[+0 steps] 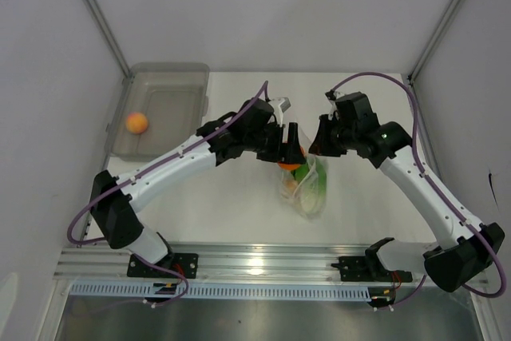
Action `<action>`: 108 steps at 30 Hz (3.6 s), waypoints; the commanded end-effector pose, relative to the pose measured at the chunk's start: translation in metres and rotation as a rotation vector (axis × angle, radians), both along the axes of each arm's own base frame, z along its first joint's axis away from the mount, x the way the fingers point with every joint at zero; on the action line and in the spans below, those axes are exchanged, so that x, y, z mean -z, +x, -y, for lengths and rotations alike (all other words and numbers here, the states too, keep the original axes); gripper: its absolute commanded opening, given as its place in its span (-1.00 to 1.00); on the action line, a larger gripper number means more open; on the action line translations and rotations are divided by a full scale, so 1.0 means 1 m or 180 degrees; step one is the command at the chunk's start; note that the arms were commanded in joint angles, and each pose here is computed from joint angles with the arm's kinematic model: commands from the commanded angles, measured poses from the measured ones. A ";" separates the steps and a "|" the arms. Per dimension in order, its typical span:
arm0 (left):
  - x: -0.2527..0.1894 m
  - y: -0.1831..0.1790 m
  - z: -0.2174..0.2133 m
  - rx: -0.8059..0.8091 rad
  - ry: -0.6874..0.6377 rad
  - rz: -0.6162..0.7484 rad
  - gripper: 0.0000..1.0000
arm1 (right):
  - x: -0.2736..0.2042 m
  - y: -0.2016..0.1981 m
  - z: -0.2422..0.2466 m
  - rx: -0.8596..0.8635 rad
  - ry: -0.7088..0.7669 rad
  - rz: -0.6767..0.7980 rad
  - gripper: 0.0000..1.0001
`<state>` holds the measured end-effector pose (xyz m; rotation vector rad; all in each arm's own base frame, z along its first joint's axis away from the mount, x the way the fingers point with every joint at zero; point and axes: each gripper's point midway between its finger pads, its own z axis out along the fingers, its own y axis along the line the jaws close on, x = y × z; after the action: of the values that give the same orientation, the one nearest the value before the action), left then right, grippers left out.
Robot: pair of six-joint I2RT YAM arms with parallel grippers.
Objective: Place the food in the zip-top bag and seal the zipper
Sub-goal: Place the fake fruit in the zipper food storage bag, then pick up the fake fruit from the bin.
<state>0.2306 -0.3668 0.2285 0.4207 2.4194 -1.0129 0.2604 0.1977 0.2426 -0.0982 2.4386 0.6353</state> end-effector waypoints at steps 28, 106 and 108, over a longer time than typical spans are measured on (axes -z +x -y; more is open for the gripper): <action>-0.015 0.004 -0.003 -0.0055 0.0124 0.0271 0.99 | -0.023 0.000 0.007 0.0079 0.0078 0.0175 -1.00; 0.152 0.251 -0.540 -0.5394 0.1314 -0.1517 0.99 | 0.024 0.004 0.007 -0.0198 -0.0027 0.0079 -1.00; 0.153 0.252 -0.540 -0.5411 0.1306 -0.1523 0.99 | 0.025 0.004 0.006 -0.0210 -0.0021 0.0059 -1.00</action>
<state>0.4803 0.1649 0.0678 -1.5978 2.2003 0.2028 0.2608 0.1898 0.2133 -0.1692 2.4583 0.6355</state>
